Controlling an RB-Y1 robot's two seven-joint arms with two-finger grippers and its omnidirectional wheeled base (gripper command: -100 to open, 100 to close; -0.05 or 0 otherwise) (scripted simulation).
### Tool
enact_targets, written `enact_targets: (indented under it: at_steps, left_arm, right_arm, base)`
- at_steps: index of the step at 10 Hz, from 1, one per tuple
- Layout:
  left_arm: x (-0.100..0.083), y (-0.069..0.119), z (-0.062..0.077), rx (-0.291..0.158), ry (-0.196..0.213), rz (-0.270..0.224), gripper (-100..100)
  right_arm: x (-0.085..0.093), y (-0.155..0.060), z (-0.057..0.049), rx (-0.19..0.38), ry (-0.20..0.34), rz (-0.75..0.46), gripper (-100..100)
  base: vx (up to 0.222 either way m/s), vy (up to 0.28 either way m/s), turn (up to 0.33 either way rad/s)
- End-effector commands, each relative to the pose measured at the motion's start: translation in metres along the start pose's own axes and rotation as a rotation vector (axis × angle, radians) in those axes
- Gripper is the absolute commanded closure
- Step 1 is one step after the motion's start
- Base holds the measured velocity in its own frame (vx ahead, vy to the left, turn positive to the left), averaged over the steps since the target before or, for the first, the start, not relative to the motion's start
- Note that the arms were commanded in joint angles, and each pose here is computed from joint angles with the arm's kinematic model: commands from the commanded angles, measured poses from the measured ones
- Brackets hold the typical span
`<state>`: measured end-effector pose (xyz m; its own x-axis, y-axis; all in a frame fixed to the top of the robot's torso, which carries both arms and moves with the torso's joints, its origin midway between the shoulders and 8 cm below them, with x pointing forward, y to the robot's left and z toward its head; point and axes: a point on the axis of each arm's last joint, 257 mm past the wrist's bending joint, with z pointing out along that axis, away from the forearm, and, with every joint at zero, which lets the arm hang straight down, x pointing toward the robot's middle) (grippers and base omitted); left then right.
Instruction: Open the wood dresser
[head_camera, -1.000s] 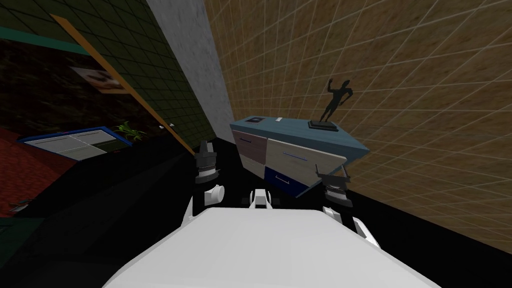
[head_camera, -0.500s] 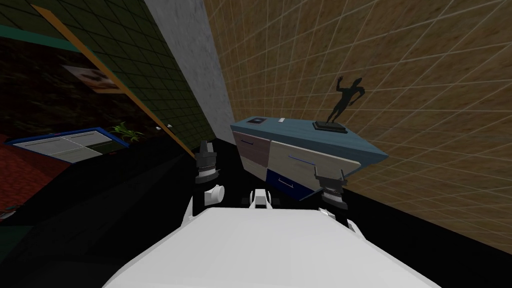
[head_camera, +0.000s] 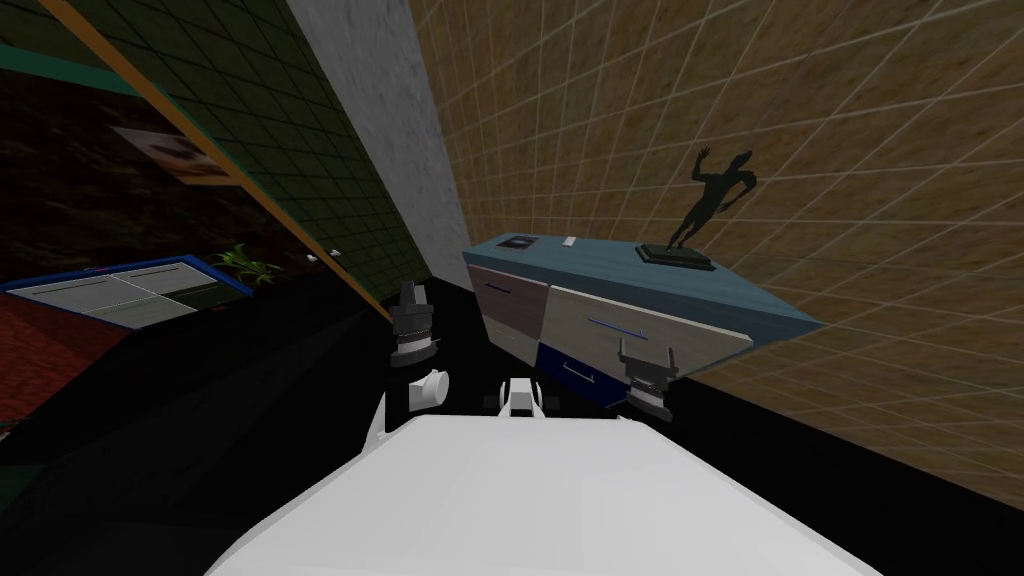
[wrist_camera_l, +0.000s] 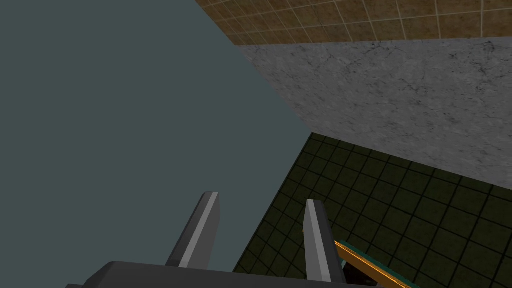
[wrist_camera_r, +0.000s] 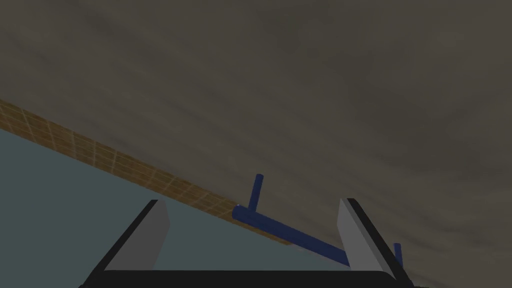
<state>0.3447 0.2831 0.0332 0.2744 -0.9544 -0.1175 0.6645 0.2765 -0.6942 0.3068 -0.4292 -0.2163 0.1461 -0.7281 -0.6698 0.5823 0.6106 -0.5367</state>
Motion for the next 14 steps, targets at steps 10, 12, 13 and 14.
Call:
enact_targets:
  at_steps: [10,12,13,14]
  left_arm:
    - [0.000,0.000,0.000,0.000,0.000,0.000,0]
    - [0.000,0.000,0.000,0.000,0.000,0.000,0]
    - [0.000,0.000,0.000,0.000,0.000,0.000,0]
    - [0.000,0.000,0.000,0.000,0.000,0.000,0]
  right_arm:
    - [-0.001,0.004,-0.005,0.010,0.017,0.006,100]
    - [-0.013,0.007,0.009,-0.005,-0.033,0.027,100]
    - [-0.017,0.012,0.014,-0.017,-0.053,0.043,100]
    - [-0.020,0.017,0.014,-0.037,-0.061,0.051,100]
  base:
    - [0.002,0.000,-0.002]
    - [-0.008,0.014,-0.154]
    - [0.030,0.068,-0.445]
    - [0.031,0.063,-0.199]
